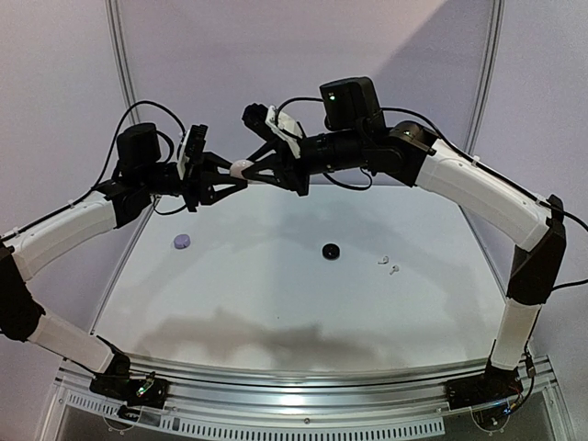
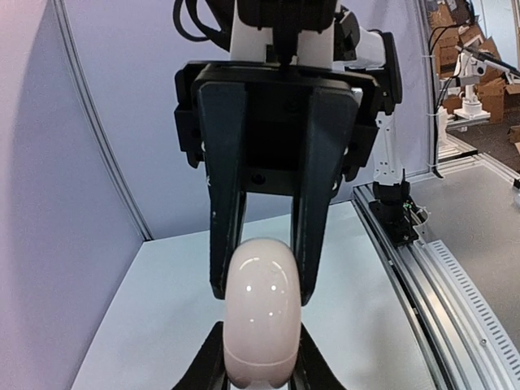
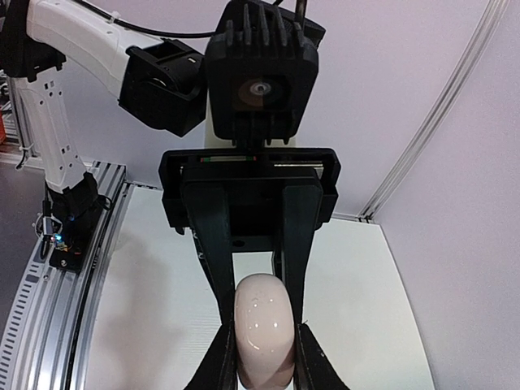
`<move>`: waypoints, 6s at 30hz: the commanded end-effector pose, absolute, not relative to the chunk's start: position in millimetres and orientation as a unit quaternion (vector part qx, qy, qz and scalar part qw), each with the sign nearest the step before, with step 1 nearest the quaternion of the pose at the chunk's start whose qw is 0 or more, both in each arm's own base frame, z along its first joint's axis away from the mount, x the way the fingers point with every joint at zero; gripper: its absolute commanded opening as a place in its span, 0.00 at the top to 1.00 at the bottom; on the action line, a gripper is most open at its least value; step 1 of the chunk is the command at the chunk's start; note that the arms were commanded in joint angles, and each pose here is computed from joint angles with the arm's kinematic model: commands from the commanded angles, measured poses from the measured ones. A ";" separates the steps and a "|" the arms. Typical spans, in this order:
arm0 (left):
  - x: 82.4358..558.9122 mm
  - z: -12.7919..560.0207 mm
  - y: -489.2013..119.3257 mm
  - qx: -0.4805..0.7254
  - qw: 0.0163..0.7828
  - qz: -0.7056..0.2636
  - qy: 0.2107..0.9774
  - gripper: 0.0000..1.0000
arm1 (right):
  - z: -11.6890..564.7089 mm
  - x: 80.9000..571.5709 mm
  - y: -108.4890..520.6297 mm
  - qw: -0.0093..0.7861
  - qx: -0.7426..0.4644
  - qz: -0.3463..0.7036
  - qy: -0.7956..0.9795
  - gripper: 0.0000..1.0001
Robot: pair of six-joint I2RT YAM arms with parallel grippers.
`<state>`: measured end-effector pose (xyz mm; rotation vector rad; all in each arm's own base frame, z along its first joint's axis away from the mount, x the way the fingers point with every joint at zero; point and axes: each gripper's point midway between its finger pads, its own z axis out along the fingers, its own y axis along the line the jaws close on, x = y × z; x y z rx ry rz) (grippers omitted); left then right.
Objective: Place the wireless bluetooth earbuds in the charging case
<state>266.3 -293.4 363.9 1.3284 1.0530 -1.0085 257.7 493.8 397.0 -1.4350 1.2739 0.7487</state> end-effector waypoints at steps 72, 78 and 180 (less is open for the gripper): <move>280.4 337.0 -292.2 0.482 0.545 -0.430 0.533 1.00 | 216.9 445.3 181.0 0.317 0.064 0.037 0.946 0.43; 280.0 337.7 -291.6 0.484 0.548 -0.430 0.530 1.00 | 139.1 428.4 155.8 0.206 0.087 -0.025 0.974 0.37; 347.6 355.0 -290.7 0.362 0.725 -0.275 0.518 1.00 | 454.4 369.6 410.0 0.599 -0.163 0.294 0.727 0.99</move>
